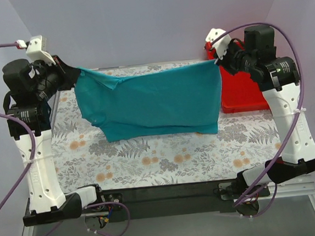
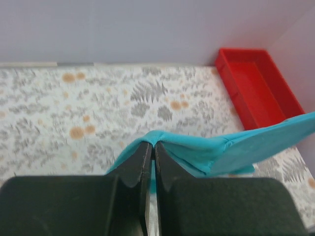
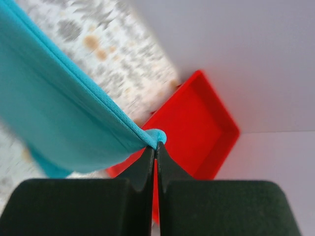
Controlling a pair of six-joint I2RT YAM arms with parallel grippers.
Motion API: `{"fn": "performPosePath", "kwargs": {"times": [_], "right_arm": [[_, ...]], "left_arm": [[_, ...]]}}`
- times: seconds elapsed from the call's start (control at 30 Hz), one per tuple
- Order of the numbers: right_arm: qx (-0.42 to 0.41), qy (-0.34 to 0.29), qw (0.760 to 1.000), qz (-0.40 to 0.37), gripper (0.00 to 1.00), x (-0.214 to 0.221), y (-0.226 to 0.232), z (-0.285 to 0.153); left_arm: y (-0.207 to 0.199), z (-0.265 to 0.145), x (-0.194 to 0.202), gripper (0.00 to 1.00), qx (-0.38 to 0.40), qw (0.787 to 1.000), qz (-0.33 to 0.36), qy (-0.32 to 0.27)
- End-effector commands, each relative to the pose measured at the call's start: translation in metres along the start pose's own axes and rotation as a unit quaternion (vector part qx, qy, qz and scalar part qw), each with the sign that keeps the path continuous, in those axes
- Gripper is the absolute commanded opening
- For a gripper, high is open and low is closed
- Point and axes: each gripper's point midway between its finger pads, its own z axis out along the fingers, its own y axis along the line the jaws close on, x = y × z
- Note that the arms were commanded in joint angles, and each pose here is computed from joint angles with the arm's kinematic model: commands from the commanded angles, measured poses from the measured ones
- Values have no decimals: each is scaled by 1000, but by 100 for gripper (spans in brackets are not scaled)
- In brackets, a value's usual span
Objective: Fold and stack the t-shirts
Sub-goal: Flatten the tshirt out
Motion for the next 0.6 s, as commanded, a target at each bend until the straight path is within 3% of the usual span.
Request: {"fn": "performPosePath", "kwargs": {"times": [0.0, 0.03, 0.1, 0.13, 0.17, 0.2, 0.23, 0.27, 0.3, 0.37, 0.4, 0.5, 0.57], "right_arm": [[111, -59, 992, -6, 1, -43, -64, 12], [139, -68, 988, -8, 1, -52, -85, 31], [190, -96, 977, -14, 1, -76, -119, 32], [221, -92, 971, -11, 1, -78, -141, 54], [240, -97, 966, -11, 1, -83, -154, 60], [275, -123, 953, -17, 1, -103, -173, 48], [292, -114, 949, -13, 1, -98, -184, 67], [336, -150, 930, -17, 1, -117, -204, 57], [363, -165, 917, -19, 1, -124, -215, 53], [427, -189, 884, -21, 1, -135, -238, 38], [464, -226, 856, -23, 1, -152, -250, 18], [520, -291, 803, -7, 1, -177, -266, -32], [526, -318, 789, -2, 1, -185, -265, -51]], "left_arm": [[14, 34, -52, 0, -13, 998, 12, -66], [27, 70, -47, 0, -5, 999, 2, -43], [28, 94, -88, 0, 7, 996, 14, -84], [49, 140, -80, 0, 7, 998, 6, -62], [54, 155, -91, 0, 10, 997, 11, -75], [40, 146, -142, 0, 26, 988, 43, -147], [46, 158, -154, 0, 29, 984, 47, -167], [57, 179, -156, 0, 31, 982, 46, -179], [49, 174, -187, 0, 46, 967, 70, -241], [49, 162, -215, 0, 34, 947, 67, -312], [41, 145, -241, 0, 40, 922, 81, -377], [46, 122, -269, 0, 24, 893, 78, -442], [41, 98, -289, 0, 32, 874, 75, -479]]}}
